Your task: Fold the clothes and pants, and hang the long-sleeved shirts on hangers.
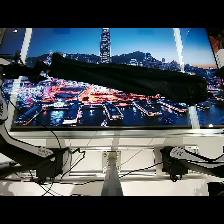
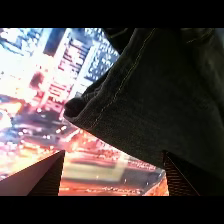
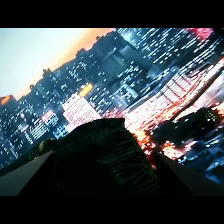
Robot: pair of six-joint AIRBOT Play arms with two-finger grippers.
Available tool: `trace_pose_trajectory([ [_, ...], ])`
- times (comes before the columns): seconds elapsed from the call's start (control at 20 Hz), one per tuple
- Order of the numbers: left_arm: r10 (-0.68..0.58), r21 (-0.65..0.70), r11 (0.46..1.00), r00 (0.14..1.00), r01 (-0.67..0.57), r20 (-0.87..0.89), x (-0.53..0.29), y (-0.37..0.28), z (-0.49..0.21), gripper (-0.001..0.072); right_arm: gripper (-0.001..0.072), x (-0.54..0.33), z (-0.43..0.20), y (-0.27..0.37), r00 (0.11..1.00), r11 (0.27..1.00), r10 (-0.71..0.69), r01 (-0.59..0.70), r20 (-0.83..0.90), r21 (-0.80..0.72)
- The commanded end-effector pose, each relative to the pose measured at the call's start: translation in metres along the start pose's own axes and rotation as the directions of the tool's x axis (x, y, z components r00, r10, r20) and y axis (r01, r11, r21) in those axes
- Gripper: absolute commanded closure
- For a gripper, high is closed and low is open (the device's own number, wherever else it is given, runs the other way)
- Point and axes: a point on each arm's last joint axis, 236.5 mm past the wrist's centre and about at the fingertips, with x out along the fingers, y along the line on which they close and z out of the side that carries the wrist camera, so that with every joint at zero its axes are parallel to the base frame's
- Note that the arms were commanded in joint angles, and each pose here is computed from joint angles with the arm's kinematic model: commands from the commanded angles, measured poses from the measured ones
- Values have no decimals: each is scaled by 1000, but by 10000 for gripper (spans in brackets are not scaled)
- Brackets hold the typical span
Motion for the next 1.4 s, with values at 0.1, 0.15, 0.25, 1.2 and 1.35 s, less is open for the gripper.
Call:
trace_pose_trajectory([
  [0.1, -76, -67, 994, 985, 87, 153, 62, -25, 28, 21, 175, 7, -19, 47, 997, 995, 66, -69, -45, -73],
  [0.15, -64, -72, 994, 977, 80, 201, 71, -26, 37, 23, 220, 8, -22, 58, 995, 992, 81, -86, -49, -91],
  [0.25, -32, -65, 997, 960, 52, 276, 82, -24, 51, 374, 290, 6, -23, 85, 992, 984, 121, -125, -41, -130],
  [1.2, -74, 625, 752, 915, -210, 396, -235, -197, -61, 682, 685, -122, -352, 511, 592, 500, 627, -804, -505, -322],
  [1.35, -189, 641, 761, 911, -99, 366, -243, -226, -75, 682, 685, -181, -446, 537, 487, 374, 639, -873, -595, -314],
])
